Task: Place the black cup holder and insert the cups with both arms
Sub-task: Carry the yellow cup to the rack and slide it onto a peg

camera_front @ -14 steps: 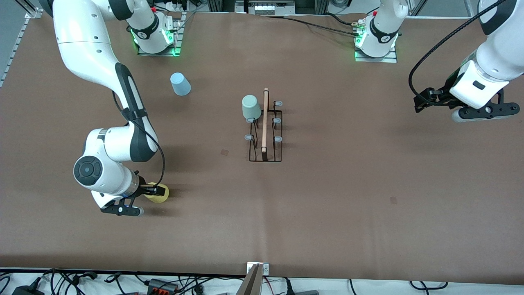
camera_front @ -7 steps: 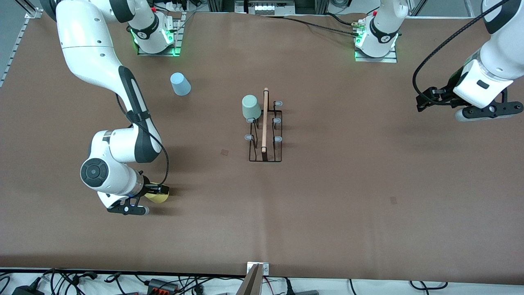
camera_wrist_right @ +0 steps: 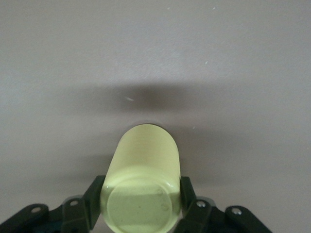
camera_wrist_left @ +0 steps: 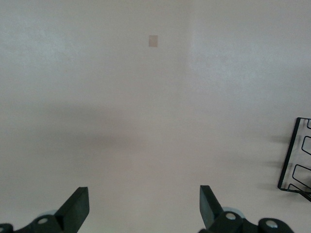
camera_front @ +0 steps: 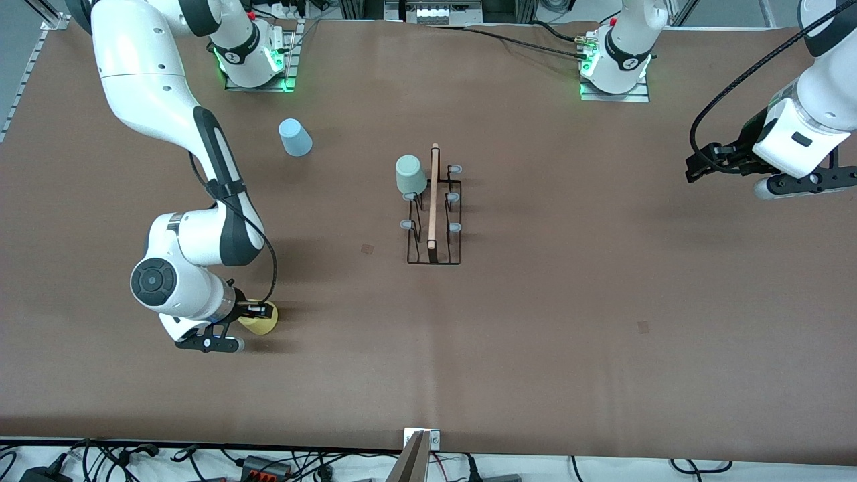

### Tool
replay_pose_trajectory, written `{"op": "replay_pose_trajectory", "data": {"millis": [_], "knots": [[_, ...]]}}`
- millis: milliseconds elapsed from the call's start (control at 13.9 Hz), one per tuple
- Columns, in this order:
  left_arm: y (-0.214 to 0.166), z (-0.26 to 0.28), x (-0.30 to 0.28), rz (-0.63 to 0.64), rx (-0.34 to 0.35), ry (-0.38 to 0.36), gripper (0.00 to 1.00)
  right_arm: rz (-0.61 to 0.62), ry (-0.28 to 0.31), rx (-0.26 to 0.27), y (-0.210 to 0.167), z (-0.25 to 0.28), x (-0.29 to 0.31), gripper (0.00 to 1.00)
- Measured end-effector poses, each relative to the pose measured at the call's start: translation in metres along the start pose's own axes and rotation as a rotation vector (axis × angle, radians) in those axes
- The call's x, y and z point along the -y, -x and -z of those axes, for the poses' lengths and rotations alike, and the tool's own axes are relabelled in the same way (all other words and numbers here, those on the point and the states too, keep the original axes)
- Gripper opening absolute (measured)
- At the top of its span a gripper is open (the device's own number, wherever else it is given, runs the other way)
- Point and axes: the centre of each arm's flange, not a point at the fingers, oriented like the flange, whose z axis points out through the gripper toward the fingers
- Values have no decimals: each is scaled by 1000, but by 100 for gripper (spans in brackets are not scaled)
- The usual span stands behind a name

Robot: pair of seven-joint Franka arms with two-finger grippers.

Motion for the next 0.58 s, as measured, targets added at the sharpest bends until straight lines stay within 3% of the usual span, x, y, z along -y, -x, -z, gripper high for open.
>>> {"op": "replay_pose_trajectory", "data": {"millis": [288, 576], "knots": [[0, 0, 0, 0, 2, 0, 100, 94, -71, 43, 28, 90, 65, 66], [0, 0, 0, 0, 3, 0, 100, 160, -92, 58, 96, 165, 171, 66]]}}
